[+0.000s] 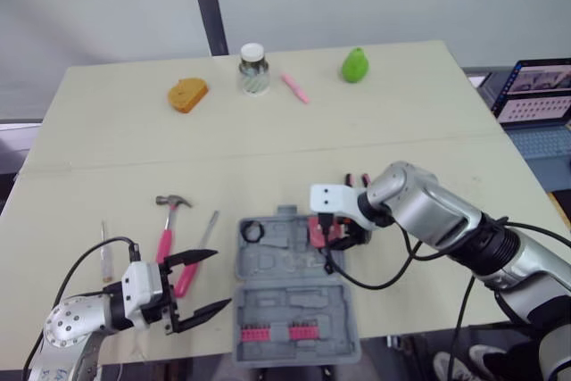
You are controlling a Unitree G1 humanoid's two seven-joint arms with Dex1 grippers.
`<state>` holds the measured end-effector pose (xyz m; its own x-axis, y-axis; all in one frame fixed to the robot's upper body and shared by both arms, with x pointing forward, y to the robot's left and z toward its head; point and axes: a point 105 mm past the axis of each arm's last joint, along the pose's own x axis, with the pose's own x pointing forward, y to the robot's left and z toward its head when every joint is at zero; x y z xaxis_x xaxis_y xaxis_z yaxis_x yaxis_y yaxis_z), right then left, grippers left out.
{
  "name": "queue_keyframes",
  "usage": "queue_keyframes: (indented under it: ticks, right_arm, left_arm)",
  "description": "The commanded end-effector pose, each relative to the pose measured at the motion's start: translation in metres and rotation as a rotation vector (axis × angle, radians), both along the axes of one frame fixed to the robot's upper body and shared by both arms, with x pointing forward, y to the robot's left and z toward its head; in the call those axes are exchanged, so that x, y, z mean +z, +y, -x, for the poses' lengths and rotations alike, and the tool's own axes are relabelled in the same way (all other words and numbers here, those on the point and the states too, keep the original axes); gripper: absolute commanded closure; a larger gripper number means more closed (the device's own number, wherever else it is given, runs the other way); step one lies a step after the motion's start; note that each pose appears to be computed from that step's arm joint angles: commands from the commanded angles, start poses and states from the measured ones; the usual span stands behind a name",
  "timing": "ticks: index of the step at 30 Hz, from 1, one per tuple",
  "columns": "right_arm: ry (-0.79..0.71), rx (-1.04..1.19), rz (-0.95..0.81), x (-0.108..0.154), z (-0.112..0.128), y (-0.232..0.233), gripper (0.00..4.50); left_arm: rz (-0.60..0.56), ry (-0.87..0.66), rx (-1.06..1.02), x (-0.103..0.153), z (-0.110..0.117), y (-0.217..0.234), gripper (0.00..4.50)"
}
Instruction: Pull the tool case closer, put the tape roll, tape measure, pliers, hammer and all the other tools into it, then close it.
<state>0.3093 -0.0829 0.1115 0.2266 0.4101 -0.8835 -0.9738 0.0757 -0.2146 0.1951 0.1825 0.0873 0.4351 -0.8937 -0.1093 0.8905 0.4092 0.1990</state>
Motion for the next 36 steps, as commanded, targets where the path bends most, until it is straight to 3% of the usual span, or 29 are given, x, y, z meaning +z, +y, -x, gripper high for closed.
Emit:
queue_keyframes:
  ticks: [1,28,30,32,36]
  right_arm:
    - [-0.023,0.042,0.006,0.004,0.000,0.006,1.51]
    - [-0.060,0.084,0.037,0.006,-0.010,0.011,1.51]
    - [-0.058,0.085,0.036,0.006,-0.009,0.011,0.47]
    - [-0.059,0.086,0.032,0.007,-0.009,0.012,0.23]
    - [-0.063,0.089,0.016,0.013,-0.006,0.014,0.23]
  left_arm:
    - [-0.005,-0.022,-0.013,0.004,0.003,-0.004,0.00]
    - [0.008,-0.004,-0.011,-0.010,0.014,-0.007,0.00]
    - [0.009,-0.003,-0.012,-0.010,0.014,-0.007,0.00]
    - [0.010,-0.002,-0.013,-0.010,0.014,-0.008,0.00]
    - [0.012,-0.002,-0.016,-0.011,0.015,-0.009,0.00]
